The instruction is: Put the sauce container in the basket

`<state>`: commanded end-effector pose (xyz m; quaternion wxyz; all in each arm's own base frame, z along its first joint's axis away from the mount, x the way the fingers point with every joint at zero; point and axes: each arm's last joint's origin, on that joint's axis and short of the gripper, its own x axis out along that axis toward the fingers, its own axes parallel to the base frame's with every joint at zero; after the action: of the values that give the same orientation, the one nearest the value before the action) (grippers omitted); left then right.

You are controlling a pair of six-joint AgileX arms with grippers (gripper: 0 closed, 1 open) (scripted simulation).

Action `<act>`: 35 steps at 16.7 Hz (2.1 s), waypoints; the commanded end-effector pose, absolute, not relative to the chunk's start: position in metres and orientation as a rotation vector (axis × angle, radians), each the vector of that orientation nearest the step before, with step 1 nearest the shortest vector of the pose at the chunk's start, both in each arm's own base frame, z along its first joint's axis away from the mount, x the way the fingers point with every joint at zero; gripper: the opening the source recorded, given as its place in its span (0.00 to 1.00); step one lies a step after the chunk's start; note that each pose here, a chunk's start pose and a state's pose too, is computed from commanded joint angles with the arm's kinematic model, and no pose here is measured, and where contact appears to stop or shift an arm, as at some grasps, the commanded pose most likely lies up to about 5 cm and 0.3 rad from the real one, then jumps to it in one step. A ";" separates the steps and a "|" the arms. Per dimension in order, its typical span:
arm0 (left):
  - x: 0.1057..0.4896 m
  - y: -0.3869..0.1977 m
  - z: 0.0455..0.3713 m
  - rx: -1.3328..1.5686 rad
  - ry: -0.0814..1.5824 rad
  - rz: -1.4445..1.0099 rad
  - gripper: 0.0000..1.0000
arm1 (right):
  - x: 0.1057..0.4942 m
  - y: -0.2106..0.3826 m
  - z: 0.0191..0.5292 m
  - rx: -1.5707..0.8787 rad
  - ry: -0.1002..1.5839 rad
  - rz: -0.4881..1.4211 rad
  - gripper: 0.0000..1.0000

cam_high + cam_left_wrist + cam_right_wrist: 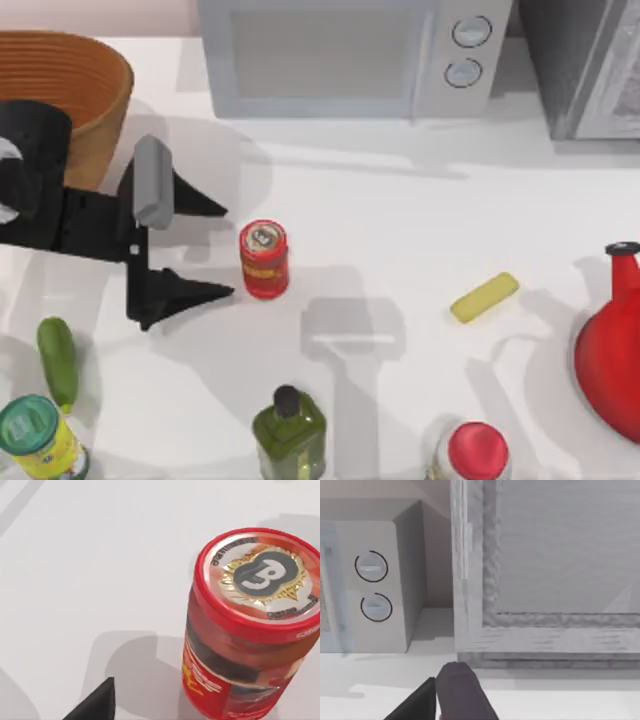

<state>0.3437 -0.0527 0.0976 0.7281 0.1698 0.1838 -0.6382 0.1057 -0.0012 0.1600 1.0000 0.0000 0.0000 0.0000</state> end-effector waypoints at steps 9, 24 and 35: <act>0.349 -0.103 0.081 0.376 0.403 -1.414 1.00 | 0.106 -0.001 0.160 0.000 0.000 0.000 1.00; 0.352 -0.115 0.063 0.375 0.402 -1.413 0.47 | 0.106 -0.001 0.160 0.000 0.000 0.000 1.00; 0.352 -0.115 0.063 0.375 0.402 -1.413 0.00 | 0.106 -0.001 0.160 0.000 0.000 0.000 1.00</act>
<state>0.3522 -0.1150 0.0634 0.7262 0.1700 0.1825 -0.6406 0.1057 -0.0012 0.1600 1.0000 0.0000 0.0000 0.0000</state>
